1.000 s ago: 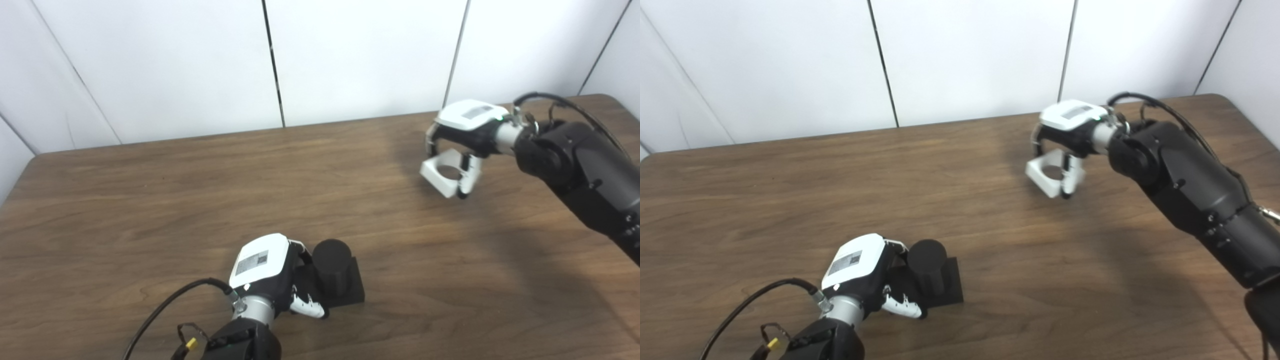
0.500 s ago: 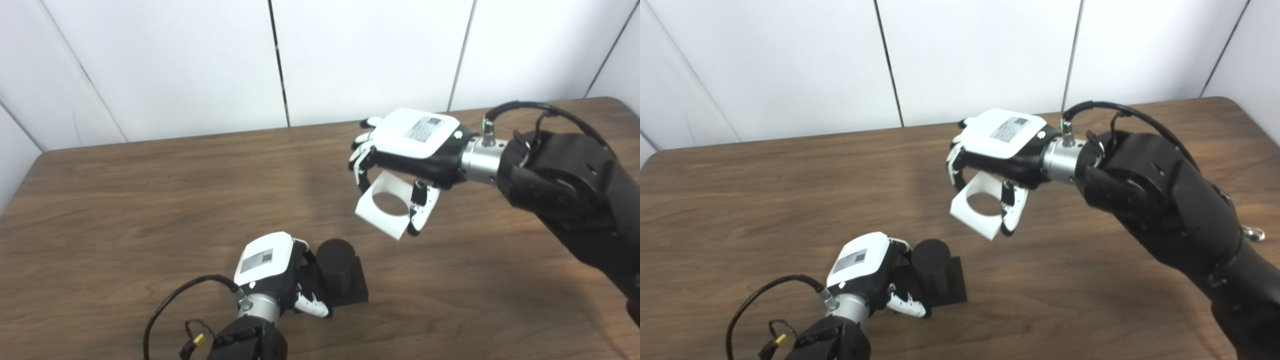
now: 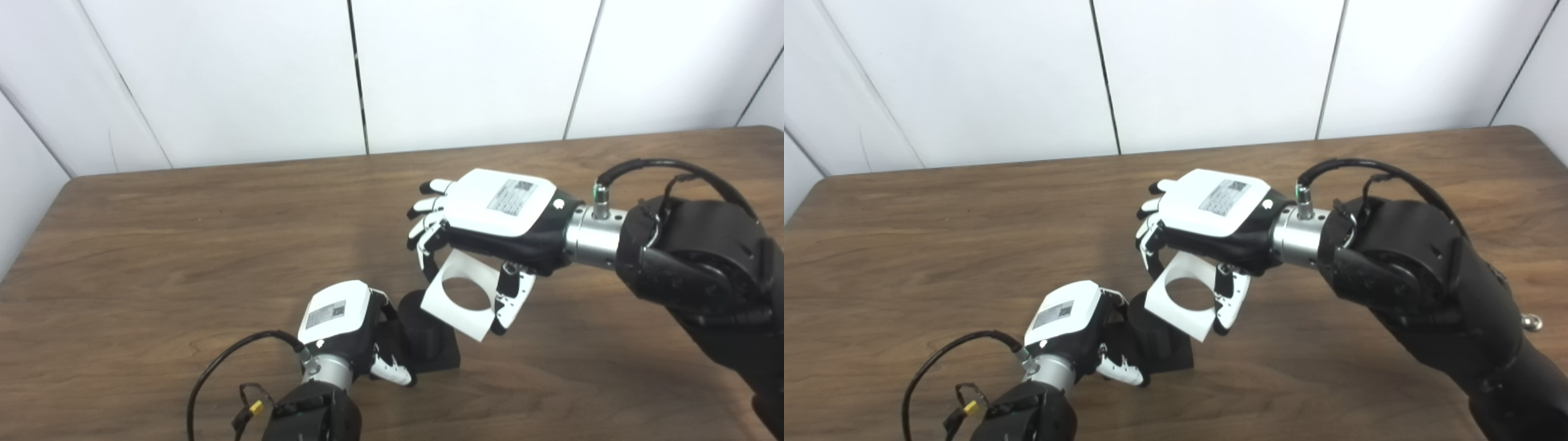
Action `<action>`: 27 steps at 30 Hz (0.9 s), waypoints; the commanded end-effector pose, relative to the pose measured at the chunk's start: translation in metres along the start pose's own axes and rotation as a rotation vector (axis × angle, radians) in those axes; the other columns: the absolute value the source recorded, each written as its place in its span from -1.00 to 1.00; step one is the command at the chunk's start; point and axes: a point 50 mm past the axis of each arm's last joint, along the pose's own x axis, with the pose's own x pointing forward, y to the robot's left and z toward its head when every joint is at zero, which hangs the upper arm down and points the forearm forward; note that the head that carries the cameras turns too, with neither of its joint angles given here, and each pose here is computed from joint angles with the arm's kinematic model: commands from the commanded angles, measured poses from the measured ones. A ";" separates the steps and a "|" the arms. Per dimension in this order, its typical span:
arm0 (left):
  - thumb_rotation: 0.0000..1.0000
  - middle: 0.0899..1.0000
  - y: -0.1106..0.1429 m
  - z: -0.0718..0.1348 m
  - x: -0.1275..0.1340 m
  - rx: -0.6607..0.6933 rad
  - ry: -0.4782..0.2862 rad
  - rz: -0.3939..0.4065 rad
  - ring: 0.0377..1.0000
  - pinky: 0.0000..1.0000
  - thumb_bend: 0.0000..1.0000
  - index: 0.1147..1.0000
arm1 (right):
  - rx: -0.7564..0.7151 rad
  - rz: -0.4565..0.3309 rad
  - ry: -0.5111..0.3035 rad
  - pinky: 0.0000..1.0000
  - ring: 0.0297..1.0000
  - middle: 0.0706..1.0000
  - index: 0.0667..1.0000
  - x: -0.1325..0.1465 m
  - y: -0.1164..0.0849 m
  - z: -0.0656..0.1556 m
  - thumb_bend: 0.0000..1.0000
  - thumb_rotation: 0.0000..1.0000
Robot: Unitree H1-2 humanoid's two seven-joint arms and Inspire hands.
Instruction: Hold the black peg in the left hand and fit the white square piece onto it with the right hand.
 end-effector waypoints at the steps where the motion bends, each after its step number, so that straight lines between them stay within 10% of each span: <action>1: -0.89 0.66 -0.021 0.034 0.007 -0.065 -0.012 -0.100 0.87 0.99 0.05 -0.17 | -0.018 -0.040 -0.018 1.00 0.84 0.59 -0.11 0.002 -0.008 0.003 0.05 -0.72; 27: -0.89 0.65 -0.022 0.048 0.005 -0.060 -0.020 -0.095 0.86 0.98 0.04 -0.16 | 0.017 -0.034 -0.072 1.00 0.83 0.58 -0.11 0.035 0.034 0.004 0.05 -0.73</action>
